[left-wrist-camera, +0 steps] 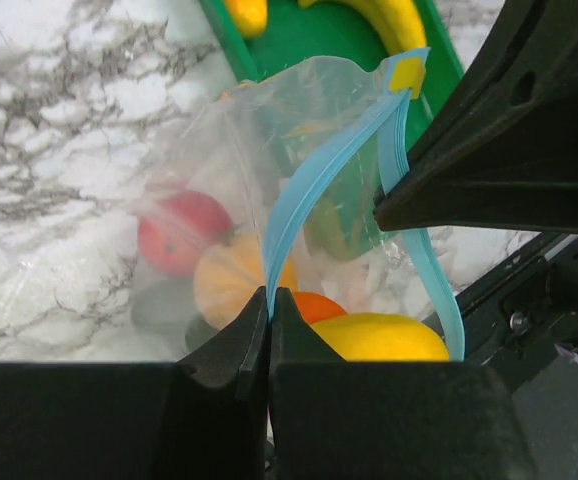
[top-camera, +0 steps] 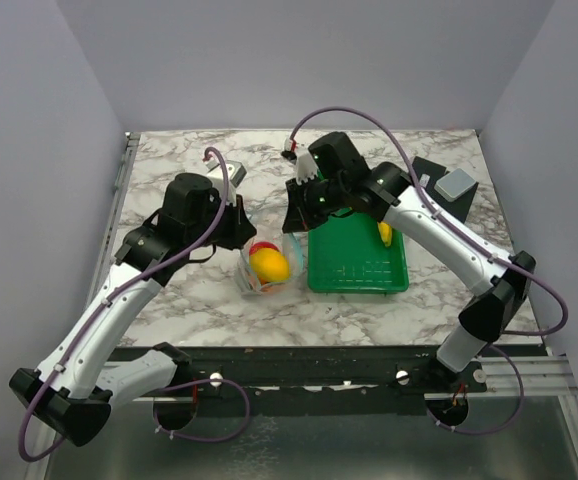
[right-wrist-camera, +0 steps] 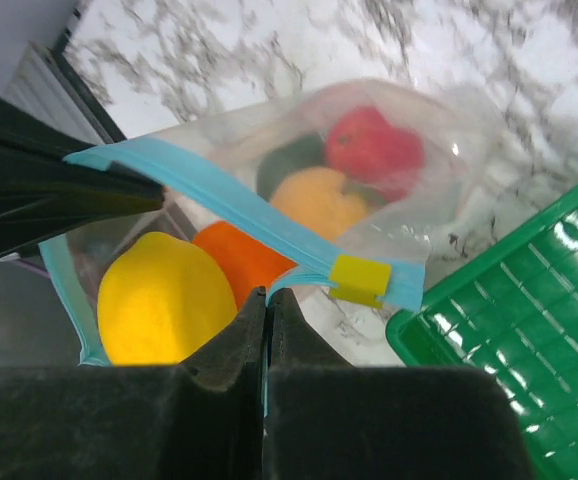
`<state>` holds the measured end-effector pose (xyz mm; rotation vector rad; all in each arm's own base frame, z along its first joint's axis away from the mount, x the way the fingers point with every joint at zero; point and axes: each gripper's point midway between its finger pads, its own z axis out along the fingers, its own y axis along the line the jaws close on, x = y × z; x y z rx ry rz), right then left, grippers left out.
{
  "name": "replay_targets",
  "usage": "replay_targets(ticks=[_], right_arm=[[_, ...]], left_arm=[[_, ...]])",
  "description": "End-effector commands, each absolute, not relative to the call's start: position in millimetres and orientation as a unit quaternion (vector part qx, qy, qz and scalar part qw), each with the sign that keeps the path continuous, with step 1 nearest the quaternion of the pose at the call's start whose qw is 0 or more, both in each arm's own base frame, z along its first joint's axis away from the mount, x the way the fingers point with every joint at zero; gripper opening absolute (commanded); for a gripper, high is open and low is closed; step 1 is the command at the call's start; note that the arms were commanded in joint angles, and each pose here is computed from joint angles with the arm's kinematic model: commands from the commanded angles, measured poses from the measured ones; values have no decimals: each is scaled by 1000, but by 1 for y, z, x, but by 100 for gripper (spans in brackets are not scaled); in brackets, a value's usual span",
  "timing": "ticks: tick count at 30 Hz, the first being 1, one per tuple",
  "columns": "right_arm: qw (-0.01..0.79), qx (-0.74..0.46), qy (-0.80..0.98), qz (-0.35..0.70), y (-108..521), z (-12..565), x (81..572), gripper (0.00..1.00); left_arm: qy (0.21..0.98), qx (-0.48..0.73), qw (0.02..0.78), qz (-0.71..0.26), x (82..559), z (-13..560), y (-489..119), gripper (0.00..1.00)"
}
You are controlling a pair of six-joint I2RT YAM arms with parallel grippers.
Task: Place the food in the zip-top bag and seal the zipper
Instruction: Adjust the zipper food storage bag at the center of the board.
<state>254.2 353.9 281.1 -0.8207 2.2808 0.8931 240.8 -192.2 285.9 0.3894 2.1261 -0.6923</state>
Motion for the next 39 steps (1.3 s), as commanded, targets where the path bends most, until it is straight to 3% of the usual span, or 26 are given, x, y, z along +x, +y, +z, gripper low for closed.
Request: replay_targets(ticks=[1,10,17,24,30,36,39], right_arm=[[211,-267,891,300,350,217,260,1],[247,-229,905,260,322,231,281,1],[288,-226,884,291,323,277,278,0],[244,-229,895,296,329,246,272,1],[308,-217,879,294,324,284,283,1],[258,-203,910,254,328,212,295,1],[262,-201,909,255,331,212,300,1]], left_arm=[[878,125,376,-268,234,247,-188,1],[888,136,372,-235,226,252,-173,1],[876,152,360,-283,217,275,-188,1],[885,136,338,-289,221,253,-195,0],[863,140,377,-307,223,289,-197,0],[885,103,375,-258,245,231,-189,0],[890,93,372,-246,250,221,-186,0]])
